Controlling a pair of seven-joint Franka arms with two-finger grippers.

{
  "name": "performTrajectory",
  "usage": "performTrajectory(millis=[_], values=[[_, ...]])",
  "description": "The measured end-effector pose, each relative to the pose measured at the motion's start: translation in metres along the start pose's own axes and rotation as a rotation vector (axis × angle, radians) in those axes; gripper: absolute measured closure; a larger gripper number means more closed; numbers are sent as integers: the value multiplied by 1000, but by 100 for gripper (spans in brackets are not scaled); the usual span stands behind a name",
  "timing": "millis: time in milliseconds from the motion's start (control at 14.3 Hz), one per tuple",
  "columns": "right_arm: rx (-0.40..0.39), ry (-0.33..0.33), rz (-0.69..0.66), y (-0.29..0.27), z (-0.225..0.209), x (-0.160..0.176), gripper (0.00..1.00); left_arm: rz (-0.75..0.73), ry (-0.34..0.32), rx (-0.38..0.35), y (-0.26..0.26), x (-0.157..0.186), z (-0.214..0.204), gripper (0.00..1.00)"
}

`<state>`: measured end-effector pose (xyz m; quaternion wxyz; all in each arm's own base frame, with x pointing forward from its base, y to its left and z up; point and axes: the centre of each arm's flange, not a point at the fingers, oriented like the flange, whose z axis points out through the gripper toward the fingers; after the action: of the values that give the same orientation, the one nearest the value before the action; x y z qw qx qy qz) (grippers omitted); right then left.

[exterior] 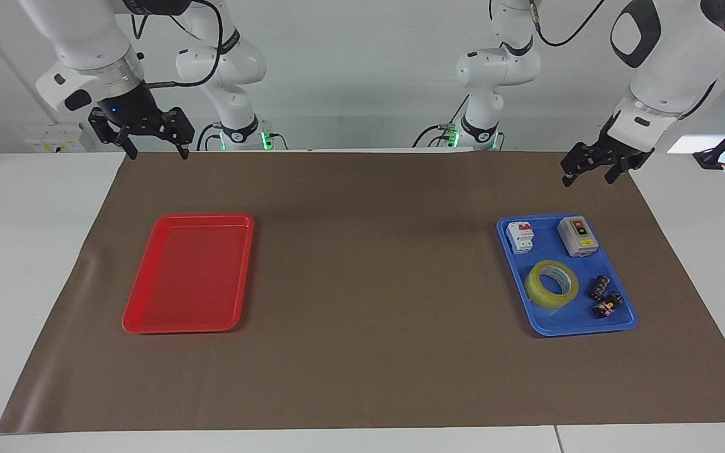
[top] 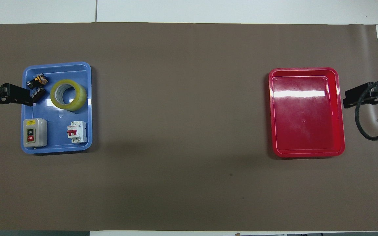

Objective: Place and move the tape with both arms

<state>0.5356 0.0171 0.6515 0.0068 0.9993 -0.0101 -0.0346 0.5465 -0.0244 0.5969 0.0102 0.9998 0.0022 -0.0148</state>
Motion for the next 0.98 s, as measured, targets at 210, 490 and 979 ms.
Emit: performTrajectory(millis=[210,490,979], values=[[0,0,0,0,0,0,0,1,1,0,0,0,0,0],[0,0,0,0,0,0,0,2,3,0,0,0,1,0],[0,0,0,0,0,0,0,-5,-2,0,-4,0,5,0]])
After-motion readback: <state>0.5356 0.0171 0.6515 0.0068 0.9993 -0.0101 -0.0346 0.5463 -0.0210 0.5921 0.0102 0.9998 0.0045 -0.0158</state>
